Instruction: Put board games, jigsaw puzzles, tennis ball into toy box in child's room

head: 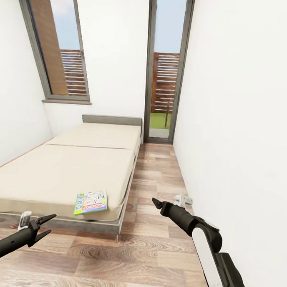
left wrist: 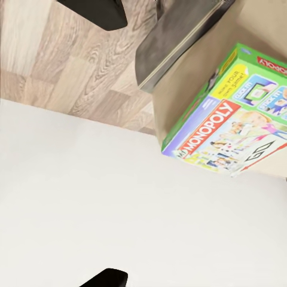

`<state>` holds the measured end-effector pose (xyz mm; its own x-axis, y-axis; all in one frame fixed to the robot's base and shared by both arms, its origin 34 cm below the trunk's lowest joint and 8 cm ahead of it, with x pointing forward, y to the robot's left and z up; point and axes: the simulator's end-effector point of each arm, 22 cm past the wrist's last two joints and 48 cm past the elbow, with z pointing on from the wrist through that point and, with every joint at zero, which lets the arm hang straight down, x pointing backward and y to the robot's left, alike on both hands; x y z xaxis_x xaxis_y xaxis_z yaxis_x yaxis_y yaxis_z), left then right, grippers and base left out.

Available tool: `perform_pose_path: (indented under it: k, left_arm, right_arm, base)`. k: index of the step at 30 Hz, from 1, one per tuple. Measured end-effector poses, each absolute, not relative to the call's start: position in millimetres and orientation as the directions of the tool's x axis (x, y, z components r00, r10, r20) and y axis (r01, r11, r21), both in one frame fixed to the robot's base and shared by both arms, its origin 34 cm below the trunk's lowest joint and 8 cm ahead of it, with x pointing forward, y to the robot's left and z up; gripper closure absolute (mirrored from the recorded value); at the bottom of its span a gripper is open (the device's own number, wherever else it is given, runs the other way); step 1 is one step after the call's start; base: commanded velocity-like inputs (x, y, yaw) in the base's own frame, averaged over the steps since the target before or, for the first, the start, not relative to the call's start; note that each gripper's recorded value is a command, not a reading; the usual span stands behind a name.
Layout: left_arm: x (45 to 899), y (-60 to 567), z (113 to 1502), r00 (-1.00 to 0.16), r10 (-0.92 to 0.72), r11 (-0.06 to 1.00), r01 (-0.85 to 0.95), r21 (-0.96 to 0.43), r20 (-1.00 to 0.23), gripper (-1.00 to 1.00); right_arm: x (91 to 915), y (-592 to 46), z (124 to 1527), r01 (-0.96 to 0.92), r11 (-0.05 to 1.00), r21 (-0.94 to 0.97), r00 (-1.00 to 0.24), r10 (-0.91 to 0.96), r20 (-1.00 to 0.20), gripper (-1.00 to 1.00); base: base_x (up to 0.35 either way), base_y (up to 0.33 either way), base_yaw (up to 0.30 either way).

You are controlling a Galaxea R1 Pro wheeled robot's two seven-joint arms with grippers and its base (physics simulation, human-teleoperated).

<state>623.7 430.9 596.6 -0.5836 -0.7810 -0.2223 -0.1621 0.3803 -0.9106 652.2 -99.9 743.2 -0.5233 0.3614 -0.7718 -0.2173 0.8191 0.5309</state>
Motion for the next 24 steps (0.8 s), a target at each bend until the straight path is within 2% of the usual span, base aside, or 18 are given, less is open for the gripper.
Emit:
perform_pose_path:
  k: [24]
  left_arm:
    - [615, 434, 558, -0.579, -0.779, 0.372, -0.121, -0.92, -0.239, -1.0]
  right_arm:
    - [642, -100, 692, -0.218, 0.819, 0.531, -0.522, 0.362, -0.773, -1.0]
  base:
    - [0.0, 0.0, 0.0]
